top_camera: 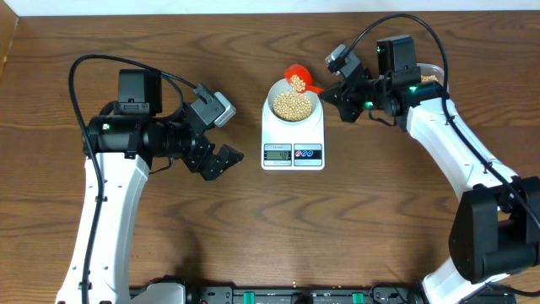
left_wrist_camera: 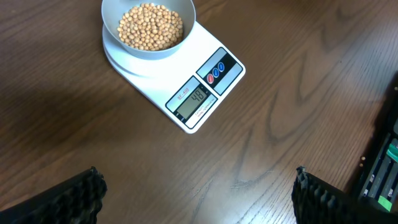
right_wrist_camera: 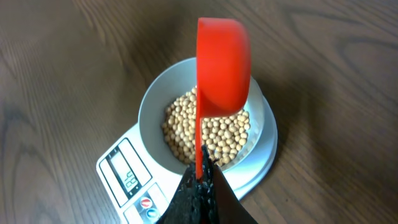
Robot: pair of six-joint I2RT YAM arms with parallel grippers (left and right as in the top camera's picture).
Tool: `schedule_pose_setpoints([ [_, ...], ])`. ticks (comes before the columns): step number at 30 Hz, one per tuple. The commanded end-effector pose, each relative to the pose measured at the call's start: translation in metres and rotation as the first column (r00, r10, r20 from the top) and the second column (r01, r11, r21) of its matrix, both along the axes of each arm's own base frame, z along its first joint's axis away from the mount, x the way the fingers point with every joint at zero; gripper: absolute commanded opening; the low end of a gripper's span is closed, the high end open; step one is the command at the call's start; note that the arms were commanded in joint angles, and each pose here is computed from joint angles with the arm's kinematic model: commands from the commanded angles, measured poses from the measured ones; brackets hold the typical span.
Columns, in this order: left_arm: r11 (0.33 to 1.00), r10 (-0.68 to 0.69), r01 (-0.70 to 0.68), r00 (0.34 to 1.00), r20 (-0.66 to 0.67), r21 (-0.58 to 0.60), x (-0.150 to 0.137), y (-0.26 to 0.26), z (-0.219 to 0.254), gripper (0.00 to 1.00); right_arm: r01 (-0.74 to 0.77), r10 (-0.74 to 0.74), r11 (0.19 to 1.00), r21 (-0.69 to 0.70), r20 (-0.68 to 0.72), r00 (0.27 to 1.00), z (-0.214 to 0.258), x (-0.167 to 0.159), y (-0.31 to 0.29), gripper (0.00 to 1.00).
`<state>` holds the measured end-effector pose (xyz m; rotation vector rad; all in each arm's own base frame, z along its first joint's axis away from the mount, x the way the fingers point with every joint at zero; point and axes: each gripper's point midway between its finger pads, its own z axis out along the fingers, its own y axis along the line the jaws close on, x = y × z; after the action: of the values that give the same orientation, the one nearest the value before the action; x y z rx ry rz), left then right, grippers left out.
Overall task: Scoop item into bowl and weigh 50g on scale
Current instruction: 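Tilt the red scoop over the bowl to pour soybeans in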
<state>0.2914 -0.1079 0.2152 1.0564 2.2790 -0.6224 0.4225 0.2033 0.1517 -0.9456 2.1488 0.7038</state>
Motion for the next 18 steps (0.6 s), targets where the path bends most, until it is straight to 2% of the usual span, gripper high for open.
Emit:
schedule_pose_setpoints([
  [1, 1.000, -0.014, 0.015, 1.000, 0.023, -0.007, -0.0012, -0.0010, 0.0060, 0.98, -0.052, 0.051, 0.998, 0.036, 0.040, 0.998, 0.0145, -0.0053, 0.0040, 0.01],
  [3, 1.000, -0.014, 0.015, 1.000, 0.023, -0.007, -0.0012, -0.0010, 0.0060, 0.98, -0.089, 0.086, 0.993, 0.083, 0.038, 0.996, 0.0207, -0.0099, 0.0098, 0.01],
  [6, 1.000, -0.014, 0.015, 1.000, 0.023, -0.007, -0.0012, -0.0010, 0.0060, 0.98, -0.058, 0.056, 0.997, 0.043, 0.041, 0.998, 0.0156, -0.0057, 0.0049, 0.01],
  [18, 1.000, -0.014, 0.015, 1.000, 0.023, -0.007, -0.0012, -0.0010, 0.0060, 0.98, -0.054, 0.052, 0.998, 0.044, 0.035, 0.998, 0.0151, -0.0059, 0.0042, 0.01],
])
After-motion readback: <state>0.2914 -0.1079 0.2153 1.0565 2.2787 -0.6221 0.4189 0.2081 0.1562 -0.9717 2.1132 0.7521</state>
